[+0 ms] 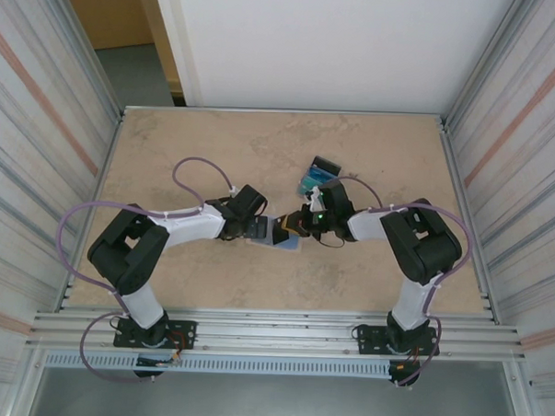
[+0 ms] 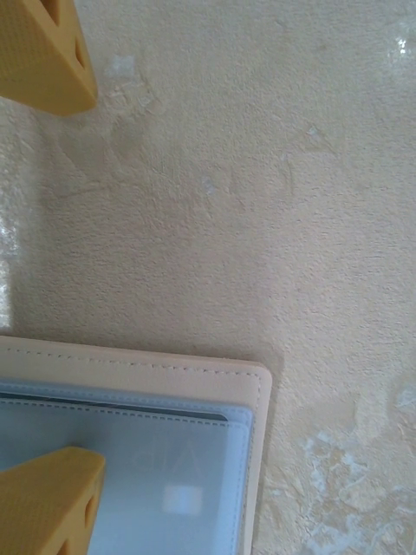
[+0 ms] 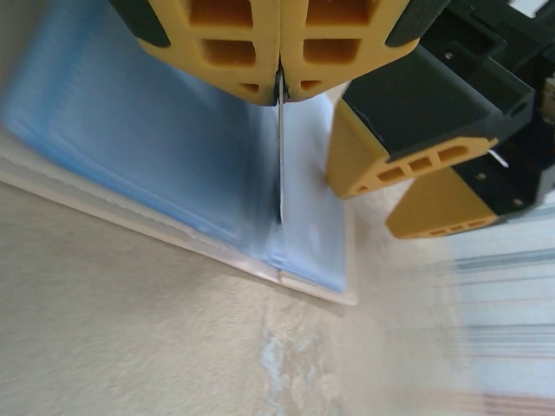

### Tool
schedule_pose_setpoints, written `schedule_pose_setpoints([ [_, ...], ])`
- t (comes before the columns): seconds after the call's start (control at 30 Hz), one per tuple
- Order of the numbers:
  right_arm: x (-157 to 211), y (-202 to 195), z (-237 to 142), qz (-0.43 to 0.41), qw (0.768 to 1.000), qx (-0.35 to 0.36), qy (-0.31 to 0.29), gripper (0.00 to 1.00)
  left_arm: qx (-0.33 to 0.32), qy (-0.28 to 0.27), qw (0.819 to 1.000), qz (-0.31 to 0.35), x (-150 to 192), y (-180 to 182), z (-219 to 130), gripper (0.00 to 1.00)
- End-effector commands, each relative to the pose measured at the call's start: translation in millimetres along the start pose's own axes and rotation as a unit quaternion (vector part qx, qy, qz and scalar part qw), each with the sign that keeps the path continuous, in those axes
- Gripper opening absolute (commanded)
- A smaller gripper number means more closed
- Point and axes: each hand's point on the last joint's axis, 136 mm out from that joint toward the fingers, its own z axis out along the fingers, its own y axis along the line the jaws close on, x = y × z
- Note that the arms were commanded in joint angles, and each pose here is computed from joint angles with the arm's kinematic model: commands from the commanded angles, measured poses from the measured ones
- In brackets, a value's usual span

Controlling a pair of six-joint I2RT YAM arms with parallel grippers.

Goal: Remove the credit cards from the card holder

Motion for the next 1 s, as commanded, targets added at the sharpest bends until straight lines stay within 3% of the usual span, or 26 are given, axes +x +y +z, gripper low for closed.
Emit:
schedule_pose_setpoints([
  [0.0,-8.1,1.7,-22.3,-0.047,0.997,0.059,-0.013,0.03,-0.016,0.004,1.0,0.008,0.2,9.8,-8.7,0.99],
  [0.5,-60.2,40.0,-101.5,-0.228,0.955,0.178,-0.066,0.0,0.02,-0.041,0.999,-0.006,-22.1,1.7,-41.4,0.99],
  [0.73,-105.1,46.8,-123.3,-0.345,0.903,0.24,-0.087,0.0,0.019,-0.067,0.997,-0.017,-24.5,12.2,-60.3,0.99],
  [0.97,-148.4,38.2,-132.5,-0.411,0.862,0.283,-0.087,0.0,0.023,-0.082,0.996,-0.026,-23.0,21.1,-71.4,0.99],
])
